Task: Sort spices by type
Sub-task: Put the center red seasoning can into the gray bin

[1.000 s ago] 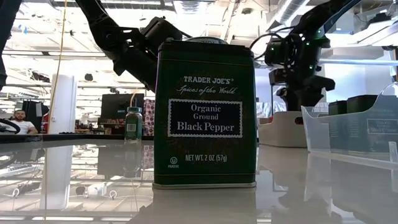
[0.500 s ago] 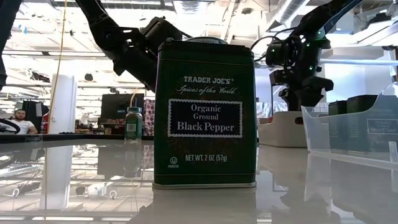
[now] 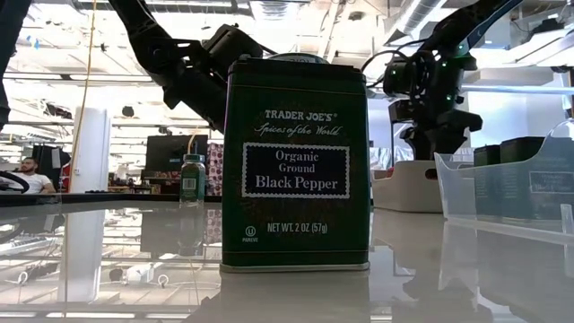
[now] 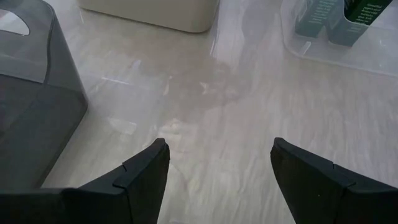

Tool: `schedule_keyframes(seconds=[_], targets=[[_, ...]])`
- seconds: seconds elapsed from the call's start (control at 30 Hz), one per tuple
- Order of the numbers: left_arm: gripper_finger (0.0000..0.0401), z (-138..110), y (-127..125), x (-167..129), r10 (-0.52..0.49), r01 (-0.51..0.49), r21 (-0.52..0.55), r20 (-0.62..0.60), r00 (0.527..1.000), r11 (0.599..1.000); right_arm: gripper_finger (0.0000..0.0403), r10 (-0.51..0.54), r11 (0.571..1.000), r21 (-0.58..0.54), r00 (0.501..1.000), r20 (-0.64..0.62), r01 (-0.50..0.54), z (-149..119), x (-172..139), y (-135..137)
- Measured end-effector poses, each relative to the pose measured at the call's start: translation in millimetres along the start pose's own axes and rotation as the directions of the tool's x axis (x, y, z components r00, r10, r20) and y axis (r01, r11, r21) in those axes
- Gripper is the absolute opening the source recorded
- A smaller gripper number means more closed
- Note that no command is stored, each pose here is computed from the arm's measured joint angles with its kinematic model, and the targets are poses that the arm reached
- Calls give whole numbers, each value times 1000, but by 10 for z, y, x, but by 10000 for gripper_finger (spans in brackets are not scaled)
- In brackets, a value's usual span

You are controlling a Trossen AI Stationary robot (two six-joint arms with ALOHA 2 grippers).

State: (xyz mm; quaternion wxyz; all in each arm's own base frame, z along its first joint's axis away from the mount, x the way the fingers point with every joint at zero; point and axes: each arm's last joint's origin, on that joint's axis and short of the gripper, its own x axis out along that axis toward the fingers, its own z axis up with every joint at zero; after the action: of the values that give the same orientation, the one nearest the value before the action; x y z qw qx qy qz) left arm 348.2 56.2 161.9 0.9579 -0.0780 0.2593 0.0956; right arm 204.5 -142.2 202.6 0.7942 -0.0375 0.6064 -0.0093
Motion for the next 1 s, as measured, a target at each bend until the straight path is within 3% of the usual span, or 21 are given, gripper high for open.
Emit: schedule_keyframes(seconds=[1.0], targets=[[267,-1,-1,1,-1,1,0,0,1000,1000,266,1,1000,-4,1000,3,-1,-6,-3,-9]])
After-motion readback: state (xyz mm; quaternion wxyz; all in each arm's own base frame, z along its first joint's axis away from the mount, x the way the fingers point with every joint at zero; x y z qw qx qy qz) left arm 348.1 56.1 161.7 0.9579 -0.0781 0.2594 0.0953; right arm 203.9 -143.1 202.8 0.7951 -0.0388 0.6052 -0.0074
